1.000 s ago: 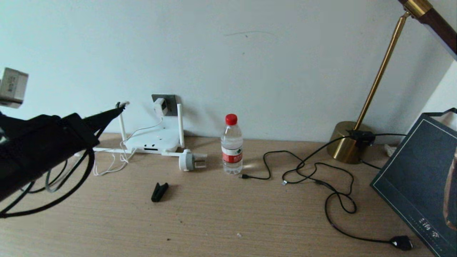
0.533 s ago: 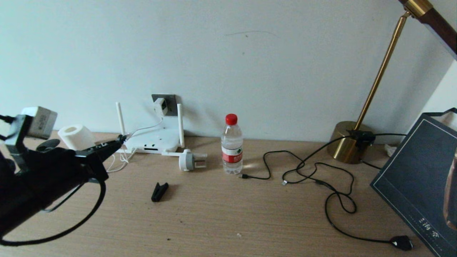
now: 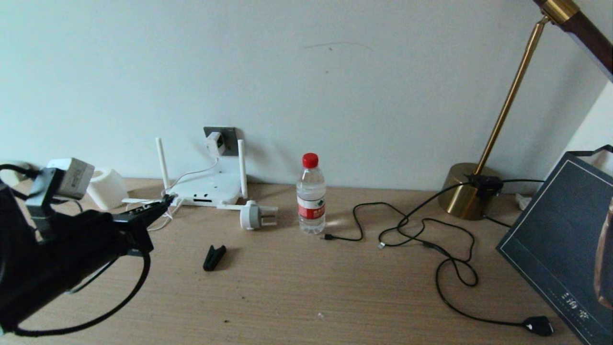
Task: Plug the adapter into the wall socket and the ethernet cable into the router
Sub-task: Align cable and router interface
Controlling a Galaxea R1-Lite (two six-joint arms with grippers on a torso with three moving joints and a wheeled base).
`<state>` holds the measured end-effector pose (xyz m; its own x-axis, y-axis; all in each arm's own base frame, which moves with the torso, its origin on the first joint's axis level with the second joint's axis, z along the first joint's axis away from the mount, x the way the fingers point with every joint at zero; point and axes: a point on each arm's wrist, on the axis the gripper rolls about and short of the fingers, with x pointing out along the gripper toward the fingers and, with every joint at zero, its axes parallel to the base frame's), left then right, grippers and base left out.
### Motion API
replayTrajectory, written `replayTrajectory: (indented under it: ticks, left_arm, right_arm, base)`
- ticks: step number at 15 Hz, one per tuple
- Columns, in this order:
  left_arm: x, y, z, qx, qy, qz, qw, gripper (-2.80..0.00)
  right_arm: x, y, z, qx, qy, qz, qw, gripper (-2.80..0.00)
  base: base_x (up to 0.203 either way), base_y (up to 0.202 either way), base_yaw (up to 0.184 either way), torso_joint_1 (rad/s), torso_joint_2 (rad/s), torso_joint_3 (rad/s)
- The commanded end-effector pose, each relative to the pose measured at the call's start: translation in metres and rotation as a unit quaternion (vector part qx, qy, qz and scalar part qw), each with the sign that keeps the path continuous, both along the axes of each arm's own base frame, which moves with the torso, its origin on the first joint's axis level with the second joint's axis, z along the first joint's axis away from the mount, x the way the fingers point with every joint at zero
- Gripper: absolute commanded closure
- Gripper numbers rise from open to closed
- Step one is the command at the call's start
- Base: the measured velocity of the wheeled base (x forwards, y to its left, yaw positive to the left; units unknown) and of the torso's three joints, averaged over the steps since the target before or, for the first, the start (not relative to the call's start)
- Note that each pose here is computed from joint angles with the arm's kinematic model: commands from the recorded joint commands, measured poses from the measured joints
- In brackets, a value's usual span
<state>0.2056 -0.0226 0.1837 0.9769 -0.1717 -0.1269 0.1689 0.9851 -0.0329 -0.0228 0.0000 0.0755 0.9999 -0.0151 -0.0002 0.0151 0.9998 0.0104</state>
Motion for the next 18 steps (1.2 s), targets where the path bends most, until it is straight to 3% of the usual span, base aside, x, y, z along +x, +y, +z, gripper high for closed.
replayTrajectory:
  ticks: [1,8,14,18]
  left_arm:
    - [0.015,-0.001,-0.009,0.006,0.023,0.013,0.9996,0.00]
    - [0.062,-0.002,-0.041,0.015,0.082,0.030,0.9961,0.00]
    - [0.094,0.009,-0.073,0.036,0.096,0.043,0.9938,0.00]
    - [0.119,0.032,-0.101,0.042,0.082,0.062,0.9938,0.00]
  right_arm:
    - [0.000,0.000,0.000,-0.001,0.000,0.000,1.000,0.00]
    - [0.000,0.000,0.000,-0.001,0.000,0.000,1.000,0.00]
    - [0.000,0.000,0.000,0.000,0.000,0.000,1.000,0.00]
    - [0.000,0.000,0.000,0.000,0.000,0.000,1.000,0.00]
  base:
    - [0.000,0.000,0.000,0.000,0.00,0.000]
    - [0.000,0.000,0.000,0.000,0.00,0.000]
    - [0.000,0.000,0.000,0.000,0.00,0.000]
    - [0.000,0.000,0.000,0.000,0.00,0.000]
